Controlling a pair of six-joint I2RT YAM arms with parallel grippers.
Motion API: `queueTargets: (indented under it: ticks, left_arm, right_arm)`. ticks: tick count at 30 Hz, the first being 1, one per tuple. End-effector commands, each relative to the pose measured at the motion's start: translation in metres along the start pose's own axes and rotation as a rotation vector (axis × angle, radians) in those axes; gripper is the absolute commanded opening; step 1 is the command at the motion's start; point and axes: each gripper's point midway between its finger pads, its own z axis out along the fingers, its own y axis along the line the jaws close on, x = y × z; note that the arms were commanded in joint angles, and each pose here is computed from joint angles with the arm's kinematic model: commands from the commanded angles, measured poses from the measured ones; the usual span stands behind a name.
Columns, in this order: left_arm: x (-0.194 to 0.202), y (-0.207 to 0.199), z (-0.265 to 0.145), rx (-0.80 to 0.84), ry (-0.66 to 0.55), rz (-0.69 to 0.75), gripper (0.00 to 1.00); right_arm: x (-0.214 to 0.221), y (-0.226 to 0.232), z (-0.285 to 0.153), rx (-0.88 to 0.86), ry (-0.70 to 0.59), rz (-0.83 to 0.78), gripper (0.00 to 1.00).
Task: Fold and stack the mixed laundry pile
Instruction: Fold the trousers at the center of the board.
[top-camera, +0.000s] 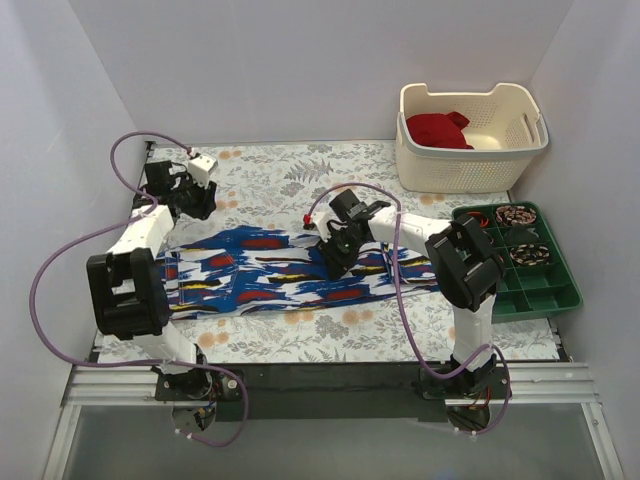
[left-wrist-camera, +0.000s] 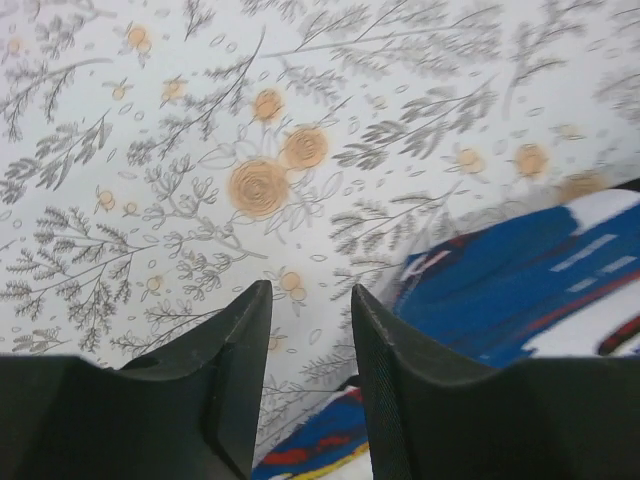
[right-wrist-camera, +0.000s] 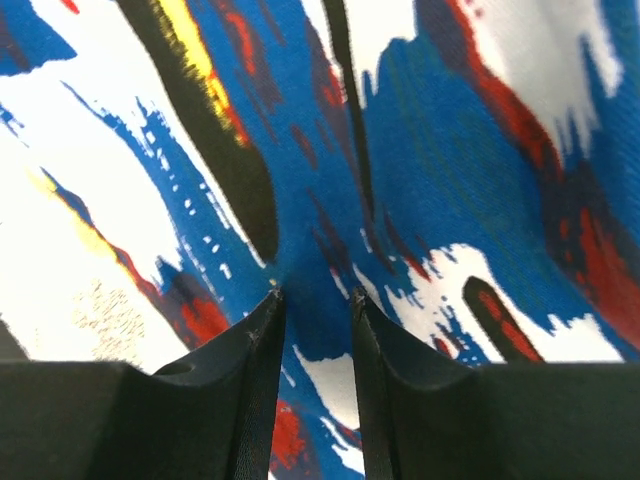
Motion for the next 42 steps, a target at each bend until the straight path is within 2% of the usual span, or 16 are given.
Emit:
queueTargets:
  ticks: [1,6,10,14,19,21,24,25,27,28,32,35,36,39,41,42]
  left_arm:
    - [-0.032,-0.048,-0.037,0.177,-0.07,0.009,0.36]
    - [-0.015,-0.07,-0.017,0.22,0.012,-0.032,0.33]
    - [0.026,-0.089,0.003,0.259,0.151,-0.086,0.29]
    - [0.075,-0.095,0.004,0.235,0.276,-0.082,0.29]
    - [0.116,-0.089,0.008,0.161,0.386,-0.079,0.32]
    - [0.121,-0.083,0.011,0.12,0.396,-0.08,0.37]
    - [0.117,-0.068,0.026,0.082,0.383,-0.074,0.47]
    - [0.099,-0.055,0.034,0.052,0.346,-0.064,0.48]
    - [0.103,-0.045,0.053,0.03,0.371,-0.097,0.48]
    - [0.089,-0.034,0.063,0.005,0.348,-0.097,0.47]
    - [0.077,-0.007,0.087,-0.086,0.326,-0.135,0.37]
    - [0.059,-0.007,0.086,-0.067,0.273,-0.169,0.36]
    - [0.049,-0.018,0.083,0.01,0.226,-0.17,0.38]
    - [0.008,-0.025,0.059,0.079,0.106,-0.136,0.47]
    - [-0.01,-0.03,0.039,0.111,0.077,-0.114,0.49]
    - [-0.016,-0.032,0.032,0.126,0.078,-0.099,0.54]
  right_arm:
    - [-0.003,0.027,-0.013,-0.087,0.031,-0.015,0.38]
    - [-0.038,0.01,-0.025,-0.036,-0.043,-0.021,0.38]
    - [-0.063,-0.007,-0.03,-0.018,-0.096,0.011,0.38]
    - [-0.084,-0.029,-0.034,0.027,-0.157,0.039,0.41]
    - [-0.084,-0.062,-0.013,0.099,-0.139,0.113,0.44]
    - [-0.071,-0.069,0.002,0.099,-0.1,0.139,0.44]
    - [-0.038,-0.078,0.019,0.128,-0.015,0.181,0.44]
    - [-0.018,-0.085,0.022,0.17,0.031,0.199,0.44]
    - [-0.008,-0.102,0.016,0.229,0.034,0.226,0.44]
    - [-0.003,-0.114,0.012,0.275,0.037,0.244,0.44]
    - [-0.028,-0.144,-0.026,0.385,-0.06,0.244,0.47]
    - [-0.053,-0.129,-0.052,0.357,-0.131,0.18,0.49]
    - [-0.057,-0.117,-0.055,0.314,-0.146,0.146,0.5]
    - [-0.058,-0.084,-0.065,0.259,-0.155,0.058,0.5]
    - [-0.059,-0.061,-0.071,0.226,-0.162,0.019,0.49]
    - [-0.051,-0.051,-0.065,0.191,-0.146,0.008,0.48]
